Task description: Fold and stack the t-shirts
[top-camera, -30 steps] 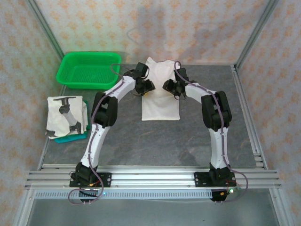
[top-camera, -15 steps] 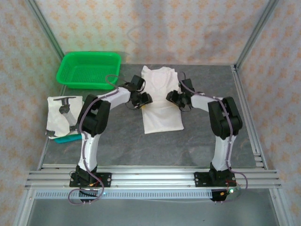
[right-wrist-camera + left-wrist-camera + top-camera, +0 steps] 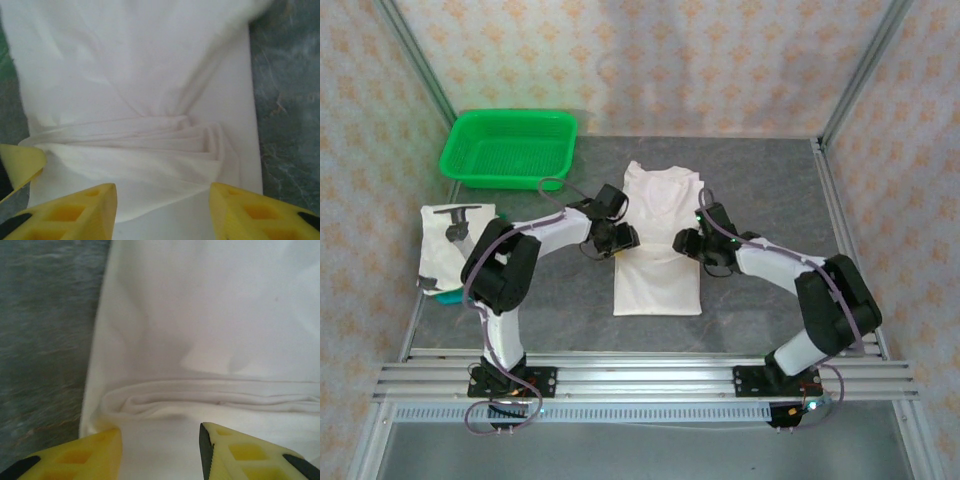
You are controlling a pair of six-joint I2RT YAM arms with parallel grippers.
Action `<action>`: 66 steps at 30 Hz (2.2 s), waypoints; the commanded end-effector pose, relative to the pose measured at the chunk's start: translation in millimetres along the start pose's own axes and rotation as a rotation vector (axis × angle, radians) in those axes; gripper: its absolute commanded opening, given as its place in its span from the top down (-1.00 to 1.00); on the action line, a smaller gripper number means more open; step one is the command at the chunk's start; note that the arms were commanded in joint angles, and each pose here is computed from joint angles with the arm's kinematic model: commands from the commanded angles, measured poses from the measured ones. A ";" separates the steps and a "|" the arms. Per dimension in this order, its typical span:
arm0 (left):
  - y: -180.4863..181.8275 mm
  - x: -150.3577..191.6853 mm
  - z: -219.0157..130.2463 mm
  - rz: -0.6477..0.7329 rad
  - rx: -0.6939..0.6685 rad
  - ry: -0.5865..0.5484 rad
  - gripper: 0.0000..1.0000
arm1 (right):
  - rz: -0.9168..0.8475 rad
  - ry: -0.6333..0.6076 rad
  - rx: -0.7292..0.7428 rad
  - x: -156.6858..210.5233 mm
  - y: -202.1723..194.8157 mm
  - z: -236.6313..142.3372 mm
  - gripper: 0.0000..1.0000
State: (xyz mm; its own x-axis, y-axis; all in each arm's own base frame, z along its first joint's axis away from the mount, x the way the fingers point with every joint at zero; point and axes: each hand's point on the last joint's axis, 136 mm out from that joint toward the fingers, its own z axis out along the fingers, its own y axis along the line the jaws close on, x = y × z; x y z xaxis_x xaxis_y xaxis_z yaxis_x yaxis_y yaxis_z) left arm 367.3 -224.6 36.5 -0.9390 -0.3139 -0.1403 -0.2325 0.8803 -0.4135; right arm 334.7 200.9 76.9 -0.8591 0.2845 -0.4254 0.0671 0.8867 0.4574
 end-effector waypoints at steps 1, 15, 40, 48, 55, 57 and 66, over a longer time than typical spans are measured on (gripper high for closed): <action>-11.7 -14.1 -33.5 0.036 -0.010 -0.059 0.30 | -0.136 -0.083 0.096 -24.0 10.3 -15.0 -0.05; -11.8 -8.1 24.9 -0.035 0.006 0.064 0.91 | 0.107 0.137 -0.238 9.0 92.7 64.9 0.52; 35.2 -13.1 32.6 -0.103 -0.069 0.059 0.89 | 0.160 0.054 0.114 -17.8 -67.2 3.0 0.46; -24.1 -31.1 -36.5 -0.033 0.079 -0.029 0.55 | 0.156 0.039 0.027 0.2 -42.7 -40.2 0.10; -37.1 -16.2 -101.1 0.000 0.179 -0.131 0.07 | 0.184 0.090 -0.047 54.4 -29.8 -71.3 -0.42; -27.6 -6.0 -115.3 0.008 0.165 -0.156 -0.25 | 0.173 0.126 -0.041 73.7 -30.2 -76.0 -0.53; 39.0 71.5 -140.7 0.037 0.026 -0.173 -0.99 | 0.184 0.197 0.037 132.7 -40.2 -82.5 -0.74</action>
State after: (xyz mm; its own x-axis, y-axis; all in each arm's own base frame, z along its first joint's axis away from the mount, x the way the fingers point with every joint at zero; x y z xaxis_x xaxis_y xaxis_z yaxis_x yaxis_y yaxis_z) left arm 283.4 -185.7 157.2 -0.8872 -0.3246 -0.3280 -0.1233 0.8517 -0.5093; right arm 187.0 183.6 78.1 -0.9259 0.3230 -0.1959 0.1736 0.8244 0.5387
